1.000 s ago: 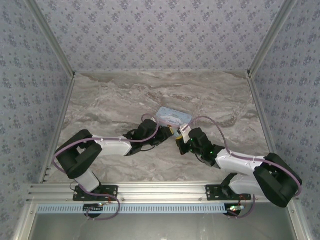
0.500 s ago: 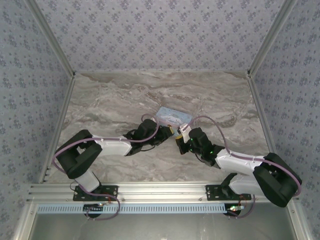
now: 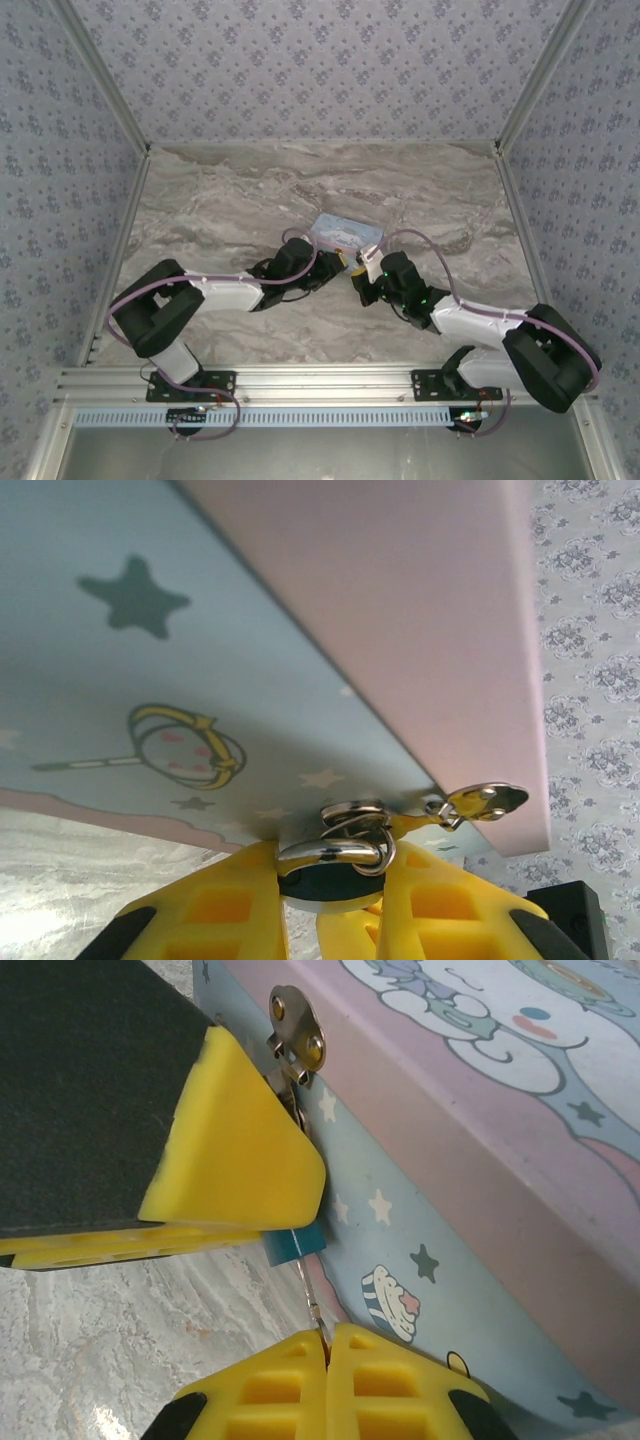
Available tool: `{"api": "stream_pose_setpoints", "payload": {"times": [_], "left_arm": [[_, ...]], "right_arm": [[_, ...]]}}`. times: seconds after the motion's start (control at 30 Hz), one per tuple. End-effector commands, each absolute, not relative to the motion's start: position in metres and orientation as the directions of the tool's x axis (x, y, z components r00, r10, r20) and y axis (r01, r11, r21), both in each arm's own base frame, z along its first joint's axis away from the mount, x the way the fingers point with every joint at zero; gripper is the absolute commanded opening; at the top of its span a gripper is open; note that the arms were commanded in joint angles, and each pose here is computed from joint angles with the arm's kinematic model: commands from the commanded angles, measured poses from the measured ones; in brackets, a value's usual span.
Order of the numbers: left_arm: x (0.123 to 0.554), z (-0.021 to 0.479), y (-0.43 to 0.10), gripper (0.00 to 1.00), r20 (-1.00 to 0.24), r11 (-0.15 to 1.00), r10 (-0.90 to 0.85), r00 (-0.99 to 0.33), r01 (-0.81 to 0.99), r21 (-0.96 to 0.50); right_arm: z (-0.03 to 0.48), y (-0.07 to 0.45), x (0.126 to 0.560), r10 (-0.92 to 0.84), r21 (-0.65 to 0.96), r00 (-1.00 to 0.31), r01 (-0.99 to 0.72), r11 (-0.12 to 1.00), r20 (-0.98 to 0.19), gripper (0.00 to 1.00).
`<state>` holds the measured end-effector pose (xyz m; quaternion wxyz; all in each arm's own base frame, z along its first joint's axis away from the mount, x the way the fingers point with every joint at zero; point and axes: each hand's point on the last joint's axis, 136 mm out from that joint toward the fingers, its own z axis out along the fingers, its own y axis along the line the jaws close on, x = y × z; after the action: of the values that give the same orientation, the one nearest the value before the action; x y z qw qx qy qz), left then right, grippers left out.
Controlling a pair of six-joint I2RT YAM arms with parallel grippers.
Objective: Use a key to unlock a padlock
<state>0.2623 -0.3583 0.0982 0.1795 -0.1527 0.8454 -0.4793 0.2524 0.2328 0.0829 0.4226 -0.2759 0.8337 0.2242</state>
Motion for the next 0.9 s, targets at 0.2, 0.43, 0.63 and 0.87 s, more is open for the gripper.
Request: {"api": "stream_pose_setpoints", "payload": {"times": [0.2,0.43,0.63,0.87], "left_arm": [[0.263,0.139,-0.38,0.19,-0.15,0.391,-0.408,-0.901,-0.024,-0.92],[0.263,0.136,-0.38,0.19,-0.149,0.397,-0.404,-0.902,-0.026,-0.918],[0.262,0.132,-0.381,0.19,-0.14,0.4,-0.398,-0.907,-0.034,-0.916],[0.263,0.13,-0.382,0.19,-0.138,0.404,-0.398,-0.907,-0.038,-0.914]], "right_arm": [[0.127,0.257,0.274,-0.188,0.147,-0.382,-0.694,0.704,-0.905,0.0],[0.134,0.26,0.278,-0.178,0.149,-0.37,-0.702,0.697,-0.912,0.0],[0.139,0.258,0.282,-0.159,0.156,-0.364,-0.698,0.699,-0.918,0.0],[0.149,0.262,0.284,-0.128,0.181,-0.357,-0.713,0.677,-0.925,0.0]]}}
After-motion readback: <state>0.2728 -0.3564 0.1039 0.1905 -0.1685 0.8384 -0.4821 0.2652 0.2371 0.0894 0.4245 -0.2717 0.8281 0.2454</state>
